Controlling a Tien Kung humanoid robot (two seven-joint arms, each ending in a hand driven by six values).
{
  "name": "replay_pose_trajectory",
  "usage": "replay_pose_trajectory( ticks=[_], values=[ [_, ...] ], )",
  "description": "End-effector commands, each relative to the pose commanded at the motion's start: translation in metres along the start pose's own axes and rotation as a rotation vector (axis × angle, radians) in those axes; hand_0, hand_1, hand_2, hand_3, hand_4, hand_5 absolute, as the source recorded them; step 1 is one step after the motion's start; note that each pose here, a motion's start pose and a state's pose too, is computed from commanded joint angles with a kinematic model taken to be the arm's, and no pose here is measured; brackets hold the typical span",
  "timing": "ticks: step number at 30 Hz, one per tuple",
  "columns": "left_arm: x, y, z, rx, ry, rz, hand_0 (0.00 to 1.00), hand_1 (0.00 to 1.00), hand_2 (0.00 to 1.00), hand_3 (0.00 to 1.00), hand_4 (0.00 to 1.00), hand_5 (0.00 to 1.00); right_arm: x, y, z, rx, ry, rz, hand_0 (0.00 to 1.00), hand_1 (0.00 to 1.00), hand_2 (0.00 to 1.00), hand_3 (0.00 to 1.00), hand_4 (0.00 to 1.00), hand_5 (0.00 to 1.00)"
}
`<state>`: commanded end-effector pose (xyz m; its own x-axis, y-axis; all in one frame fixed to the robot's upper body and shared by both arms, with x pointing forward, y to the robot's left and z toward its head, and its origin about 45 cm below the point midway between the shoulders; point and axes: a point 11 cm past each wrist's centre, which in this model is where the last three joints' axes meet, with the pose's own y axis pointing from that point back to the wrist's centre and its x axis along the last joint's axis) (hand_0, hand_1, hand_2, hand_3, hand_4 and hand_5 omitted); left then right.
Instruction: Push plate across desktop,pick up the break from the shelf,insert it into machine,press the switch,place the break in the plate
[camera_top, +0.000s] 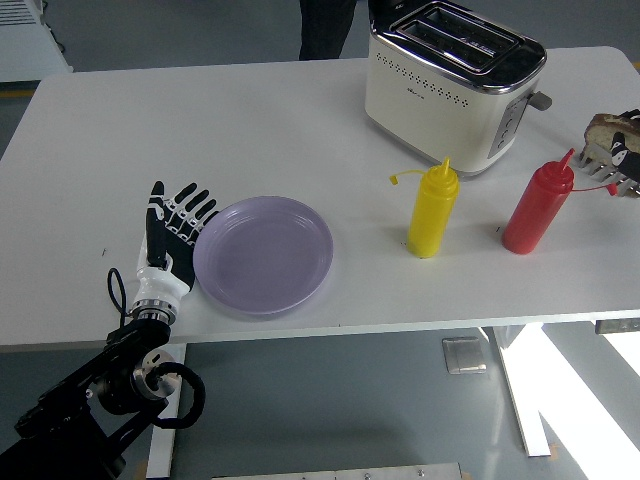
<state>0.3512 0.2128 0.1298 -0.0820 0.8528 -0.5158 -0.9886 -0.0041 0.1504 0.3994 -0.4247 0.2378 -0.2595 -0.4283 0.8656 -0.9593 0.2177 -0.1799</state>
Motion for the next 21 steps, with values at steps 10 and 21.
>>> replay_pose_trajectory(
  ticks=[10, 21],
  values=[
    [0.000, -0.001, 0.002, -0.007, 0.001, 0.000, 0.750, 0.692, 0.646, 0.627, 0.685, 0.913, 0.010, -0.003, -0.005, 0.010, -0.026, 0.049, 0.596, 0.569, 0.514, 0.492, 0.500, 0.073],
    [-0.007, 0.000, -0.002, 0.017, -0.002, -0.028, 0.750, 0.689, 0.642, 0.626, 0.677, 0.914, 0.024, -0.005, -0.019, 0.036, -0.083, 0.098, 0.595, 0.571, 0.515, 0.493, 0.486, 0.064]
  ],
)
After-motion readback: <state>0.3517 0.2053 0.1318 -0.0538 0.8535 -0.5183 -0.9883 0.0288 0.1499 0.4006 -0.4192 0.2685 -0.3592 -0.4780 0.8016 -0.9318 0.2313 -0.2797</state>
